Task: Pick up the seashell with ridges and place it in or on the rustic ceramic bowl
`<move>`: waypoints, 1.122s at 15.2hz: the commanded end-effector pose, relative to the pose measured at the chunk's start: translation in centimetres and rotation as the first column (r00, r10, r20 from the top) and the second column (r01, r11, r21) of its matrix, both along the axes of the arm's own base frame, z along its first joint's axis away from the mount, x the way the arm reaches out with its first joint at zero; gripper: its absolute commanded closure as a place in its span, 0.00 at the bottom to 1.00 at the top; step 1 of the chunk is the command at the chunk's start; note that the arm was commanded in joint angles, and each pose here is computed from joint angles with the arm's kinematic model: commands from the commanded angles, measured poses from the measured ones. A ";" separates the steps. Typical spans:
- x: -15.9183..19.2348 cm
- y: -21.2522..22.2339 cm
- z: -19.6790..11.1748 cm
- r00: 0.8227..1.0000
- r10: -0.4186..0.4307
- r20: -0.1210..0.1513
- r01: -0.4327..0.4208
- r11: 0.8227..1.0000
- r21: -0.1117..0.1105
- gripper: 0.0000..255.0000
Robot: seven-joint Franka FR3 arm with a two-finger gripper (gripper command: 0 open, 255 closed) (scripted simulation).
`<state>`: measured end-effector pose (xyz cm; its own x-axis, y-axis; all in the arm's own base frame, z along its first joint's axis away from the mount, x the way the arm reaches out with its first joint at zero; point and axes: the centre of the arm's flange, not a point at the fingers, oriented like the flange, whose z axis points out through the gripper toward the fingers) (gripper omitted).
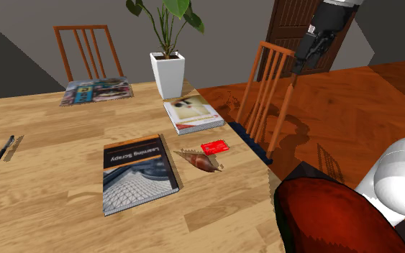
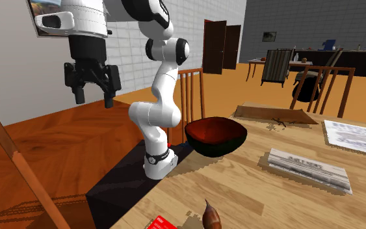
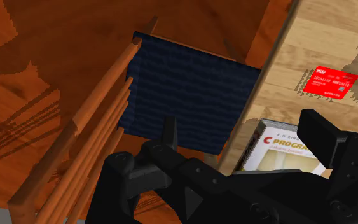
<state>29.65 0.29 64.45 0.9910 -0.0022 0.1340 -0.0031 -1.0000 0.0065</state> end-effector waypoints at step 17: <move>8.0 18.0 -9.5 0.983 0.122 -0.134 -0.126 0.992 -0.017 0.00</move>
<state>37.49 17.02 55.56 0.9932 0.1158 0.0091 0.1155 -0.9930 0.0243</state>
